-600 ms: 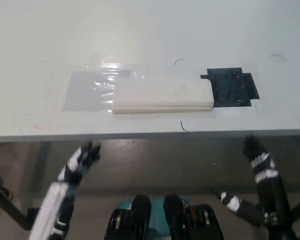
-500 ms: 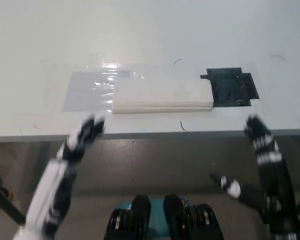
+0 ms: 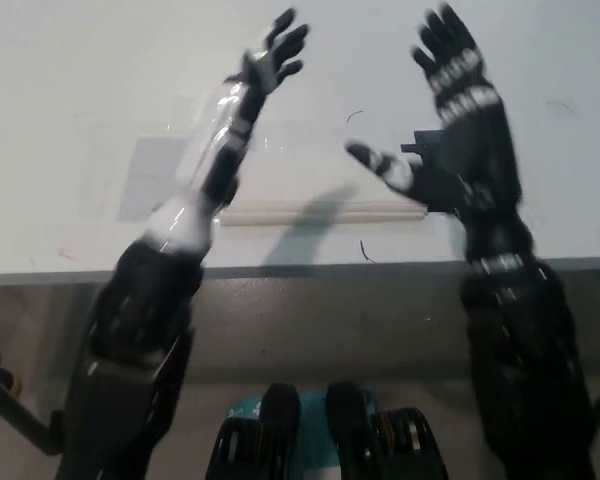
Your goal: A stack of napkins is kept in the middle of the table close to the robot and the robot places both its hands sideways on the stack. Then it moves its hands away from each other while pressing down on the napkins to make them smooth
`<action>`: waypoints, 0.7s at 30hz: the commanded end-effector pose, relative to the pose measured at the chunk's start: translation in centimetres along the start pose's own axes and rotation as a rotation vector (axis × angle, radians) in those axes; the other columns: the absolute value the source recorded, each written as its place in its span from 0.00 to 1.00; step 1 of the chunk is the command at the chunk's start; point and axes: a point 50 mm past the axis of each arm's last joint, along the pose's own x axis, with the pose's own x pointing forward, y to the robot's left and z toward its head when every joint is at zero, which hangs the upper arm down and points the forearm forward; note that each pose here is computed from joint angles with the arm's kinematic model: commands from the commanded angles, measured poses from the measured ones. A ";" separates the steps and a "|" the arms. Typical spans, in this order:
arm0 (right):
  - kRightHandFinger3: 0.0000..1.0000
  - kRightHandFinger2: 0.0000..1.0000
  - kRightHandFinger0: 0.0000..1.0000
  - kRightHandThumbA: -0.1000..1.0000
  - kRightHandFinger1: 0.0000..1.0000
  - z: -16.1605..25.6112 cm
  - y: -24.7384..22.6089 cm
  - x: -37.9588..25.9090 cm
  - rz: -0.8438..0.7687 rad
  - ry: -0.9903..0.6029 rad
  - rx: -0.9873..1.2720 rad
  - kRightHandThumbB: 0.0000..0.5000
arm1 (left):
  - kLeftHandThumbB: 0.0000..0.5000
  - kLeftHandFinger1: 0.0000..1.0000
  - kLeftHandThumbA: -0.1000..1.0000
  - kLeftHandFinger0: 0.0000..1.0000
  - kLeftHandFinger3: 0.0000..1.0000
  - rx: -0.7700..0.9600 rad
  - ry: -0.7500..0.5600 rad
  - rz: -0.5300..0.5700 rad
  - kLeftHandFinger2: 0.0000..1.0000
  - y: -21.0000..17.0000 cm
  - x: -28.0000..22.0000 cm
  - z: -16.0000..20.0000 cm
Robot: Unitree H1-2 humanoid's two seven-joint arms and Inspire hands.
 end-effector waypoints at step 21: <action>1.00 1.00 1.00 1.00 1.00 -6.3 0.6 13.6 -0.125 0.290 0.233 0.55 | 0.82 1.00 1.00 1.00 1.00 -0.297 0.229 0.155 1.00 1.8 11.9 -4.3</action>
